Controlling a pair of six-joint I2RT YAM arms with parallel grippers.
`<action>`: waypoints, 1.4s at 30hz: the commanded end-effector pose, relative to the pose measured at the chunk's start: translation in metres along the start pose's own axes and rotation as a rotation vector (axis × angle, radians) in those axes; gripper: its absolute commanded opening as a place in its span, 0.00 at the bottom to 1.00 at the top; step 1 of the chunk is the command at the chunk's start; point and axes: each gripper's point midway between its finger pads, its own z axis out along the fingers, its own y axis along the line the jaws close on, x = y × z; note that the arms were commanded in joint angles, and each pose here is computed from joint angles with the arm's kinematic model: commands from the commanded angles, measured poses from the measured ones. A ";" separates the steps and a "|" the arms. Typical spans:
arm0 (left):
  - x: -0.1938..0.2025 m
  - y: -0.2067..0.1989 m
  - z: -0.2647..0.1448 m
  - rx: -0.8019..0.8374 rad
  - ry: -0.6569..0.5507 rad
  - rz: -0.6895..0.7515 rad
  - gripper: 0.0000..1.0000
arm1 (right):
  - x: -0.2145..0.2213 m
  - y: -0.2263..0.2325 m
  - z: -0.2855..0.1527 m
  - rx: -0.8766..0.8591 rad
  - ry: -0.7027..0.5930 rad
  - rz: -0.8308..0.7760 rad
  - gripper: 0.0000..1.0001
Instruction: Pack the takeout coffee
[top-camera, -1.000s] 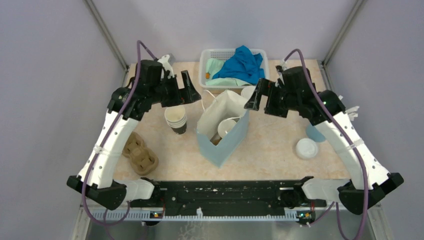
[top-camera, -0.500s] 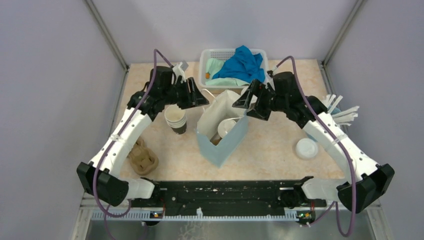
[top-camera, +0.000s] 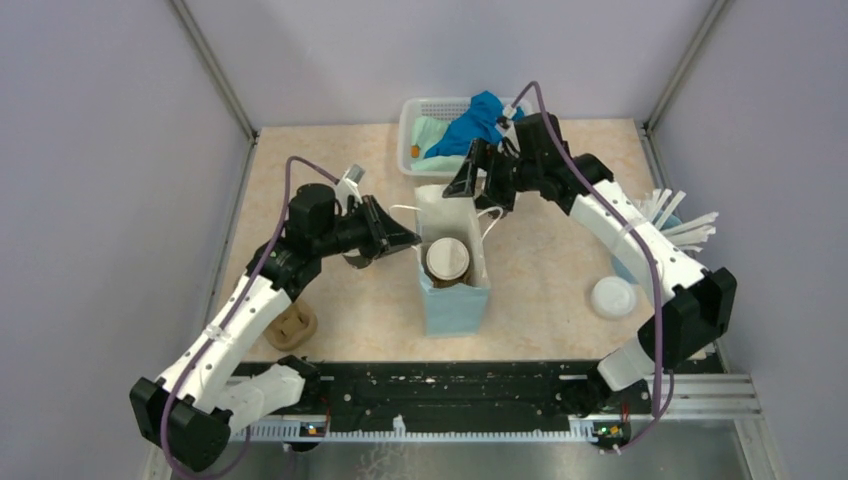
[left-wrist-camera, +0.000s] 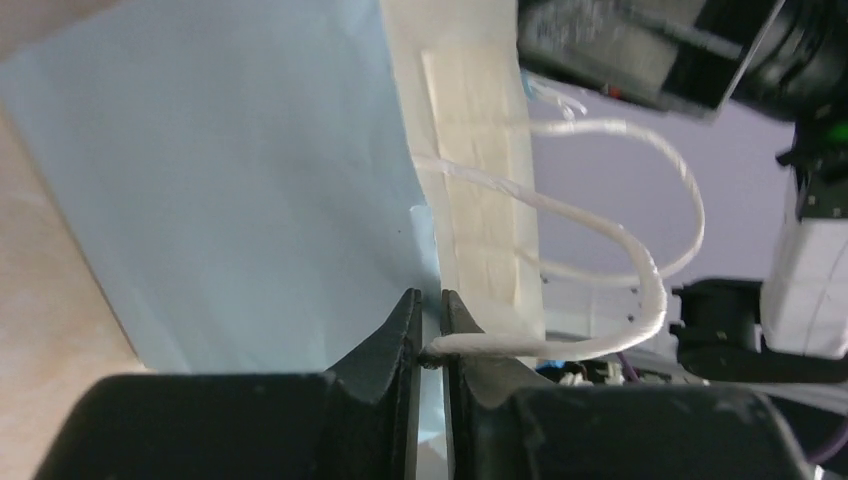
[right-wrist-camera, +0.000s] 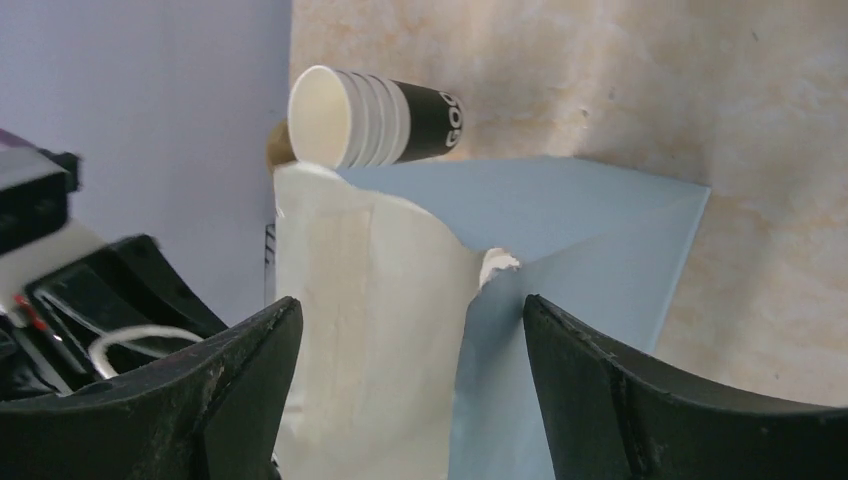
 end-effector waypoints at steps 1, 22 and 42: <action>0.022 -0.043 0.004 0.144 0.028 -0.065 0.20 | -0.015 0.038 -0.003 -0.147 0.046 -0.129 0.81; -0.002 -0.056 -0.028 -0.079 -0.046 0.203 0.81 | 0.020 0.026 -0.129 0.098 0.137 -0.377 0.96; 0.029 -0.029 -0.046 -0.069 -0.008 0.080 0.00 | -0.012 -0.019 -0.082 -0.031 0.038 -0.199 0.02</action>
